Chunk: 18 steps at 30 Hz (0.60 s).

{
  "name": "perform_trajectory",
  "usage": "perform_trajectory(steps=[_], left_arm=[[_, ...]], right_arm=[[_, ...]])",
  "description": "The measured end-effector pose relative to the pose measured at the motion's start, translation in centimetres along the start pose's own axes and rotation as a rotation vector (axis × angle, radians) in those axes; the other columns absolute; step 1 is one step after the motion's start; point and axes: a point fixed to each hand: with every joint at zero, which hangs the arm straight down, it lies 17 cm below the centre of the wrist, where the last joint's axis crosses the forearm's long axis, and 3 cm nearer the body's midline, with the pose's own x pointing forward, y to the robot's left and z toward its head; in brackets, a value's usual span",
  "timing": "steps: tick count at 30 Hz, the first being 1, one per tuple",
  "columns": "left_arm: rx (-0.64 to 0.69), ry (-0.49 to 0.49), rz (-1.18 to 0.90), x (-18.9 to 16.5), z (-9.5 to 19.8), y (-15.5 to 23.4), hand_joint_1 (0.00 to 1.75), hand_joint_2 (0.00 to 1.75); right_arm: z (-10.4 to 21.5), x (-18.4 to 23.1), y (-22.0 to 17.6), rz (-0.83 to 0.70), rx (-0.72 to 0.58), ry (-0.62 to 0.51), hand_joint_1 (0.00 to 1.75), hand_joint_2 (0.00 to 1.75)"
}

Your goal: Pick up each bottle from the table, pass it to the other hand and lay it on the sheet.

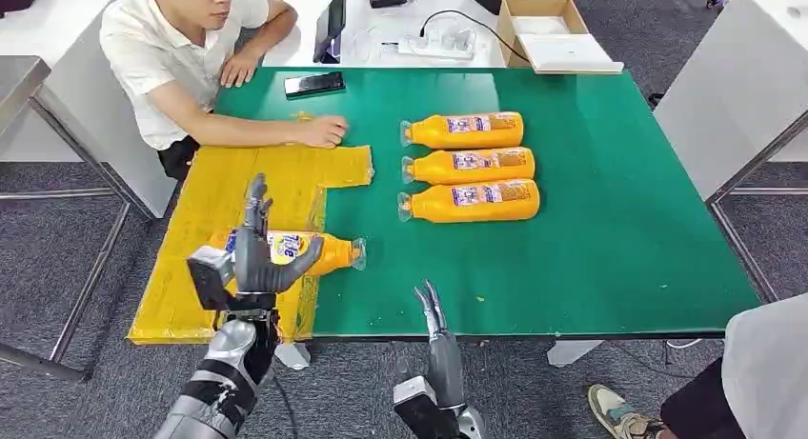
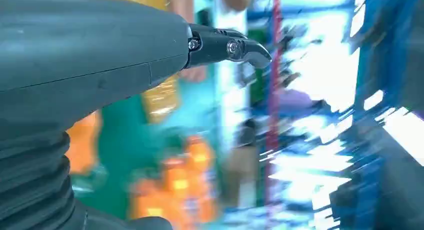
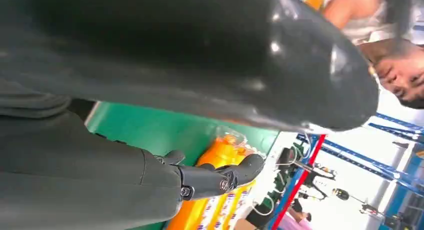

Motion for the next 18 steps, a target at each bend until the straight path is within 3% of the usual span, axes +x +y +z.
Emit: perform_trajectory(steps=[4,9,10,14,18], left_arm=[[0.043,-0.142,0.178,6.6,0.5,0.2,0.0,1.75],[0.05,-0.227,0.284,10.6,1.2,0.5,0.0,1.75],[0.052,-0.239,0.339,11.4,1.3,0.6,0.0,1.75],[0.032,-0.28,0.441,13.9,1.9,0.8,0.0,1.75],[0.076,-0.276,0.268,13.3,3.1,1.5,0.0,1.75]], right_arm=[[0.2,-0.1,-0.1,0.013,0.008,-0.005,0.0,0.0],[0.3,-0.1,-0.3,0.043,0.015,-0.02,0.0,0.0],[0.2,0.0,-0.4,0.076,0.023,-0.039,0.0,1.75],[-0.7,-1.7,-2.0,0.335,0.133,-0.114,0.0,1.75],[-3.5,-6.4,-9.2,0.635,0.152,-0.067,0.0,1.75]])
